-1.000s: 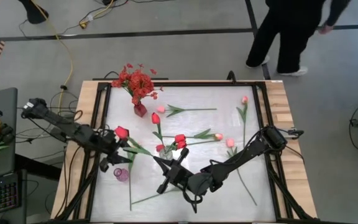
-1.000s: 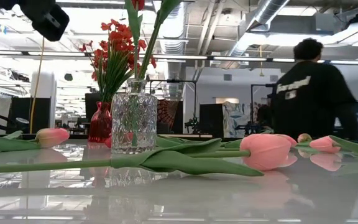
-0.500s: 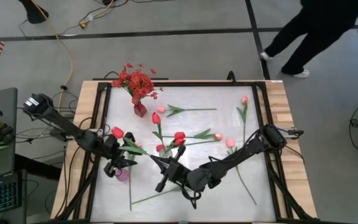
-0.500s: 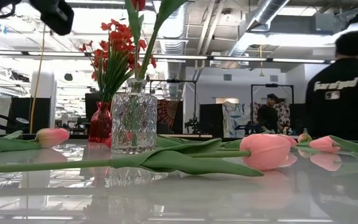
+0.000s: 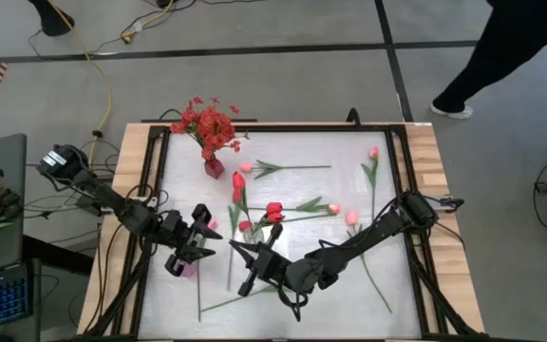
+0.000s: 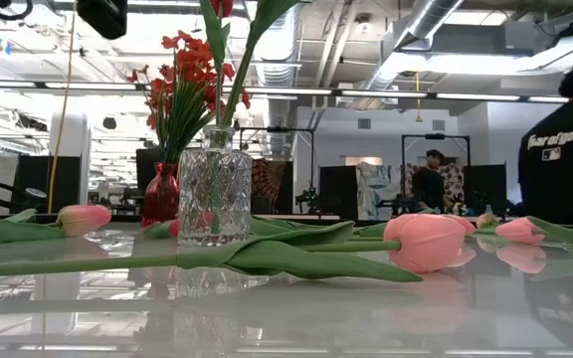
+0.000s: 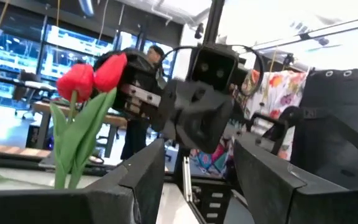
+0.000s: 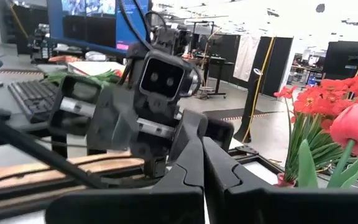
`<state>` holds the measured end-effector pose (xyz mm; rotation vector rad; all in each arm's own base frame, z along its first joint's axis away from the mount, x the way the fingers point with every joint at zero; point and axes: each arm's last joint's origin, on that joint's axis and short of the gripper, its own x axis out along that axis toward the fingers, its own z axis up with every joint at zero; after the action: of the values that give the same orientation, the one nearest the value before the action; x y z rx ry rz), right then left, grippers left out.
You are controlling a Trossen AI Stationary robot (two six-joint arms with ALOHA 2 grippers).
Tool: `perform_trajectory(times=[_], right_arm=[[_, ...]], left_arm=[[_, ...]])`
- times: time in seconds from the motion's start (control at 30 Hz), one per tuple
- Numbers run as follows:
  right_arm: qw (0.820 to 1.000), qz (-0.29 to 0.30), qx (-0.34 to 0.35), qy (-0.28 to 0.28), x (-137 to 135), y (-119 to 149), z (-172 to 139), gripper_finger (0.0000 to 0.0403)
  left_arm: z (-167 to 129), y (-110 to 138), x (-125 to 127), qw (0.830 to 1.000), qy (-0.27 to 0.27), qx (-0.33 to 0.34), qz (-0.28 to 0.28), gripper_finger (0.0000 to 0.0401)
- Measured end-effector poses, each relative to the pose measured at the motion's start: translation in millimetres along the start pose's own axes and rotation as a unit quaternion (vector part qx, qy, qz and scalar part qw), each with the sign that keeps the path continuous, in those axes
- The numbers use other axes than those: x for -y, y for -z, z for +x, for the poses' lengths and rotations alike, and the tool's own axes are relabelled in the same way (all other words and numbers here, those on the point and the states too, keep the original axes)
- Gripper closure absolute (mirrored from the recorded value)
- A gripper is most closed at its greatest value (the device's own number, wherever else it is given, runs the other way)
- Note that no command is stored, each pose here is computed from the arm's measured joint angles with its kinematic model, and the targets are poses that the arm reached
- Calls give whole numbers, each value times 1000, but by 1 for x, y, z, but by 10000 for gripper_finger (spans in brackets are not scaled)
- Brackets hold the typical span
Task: Sort flowers into vase by color
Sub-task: Put the red flower into the transparent vase
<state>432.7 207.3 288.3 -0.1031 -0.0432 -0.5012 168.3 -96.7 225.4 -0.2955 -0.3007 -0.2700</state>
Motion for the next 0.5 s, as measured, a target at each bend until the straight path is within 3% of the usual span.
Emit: perform_trajectory(times=[0.13,0.27,0.4,0.5], right_arm=[[1000,18,-20,-12,-4,6,-4,381],[995,47,-62,-58,-9,18,-8,378],[990,38,-97,-90,-12,26,-11,380],[986,15,-118,-121,-15,31,-16,378]], left_arm=[[-6,-7,3,1000,7,-8,6,223],[-15,-14,2,999,-1,-40,4,223],[-23,-15,-3,993,-53,-106,-16,223],[-24,-21,-4,974,-114,-193,-26,223]])
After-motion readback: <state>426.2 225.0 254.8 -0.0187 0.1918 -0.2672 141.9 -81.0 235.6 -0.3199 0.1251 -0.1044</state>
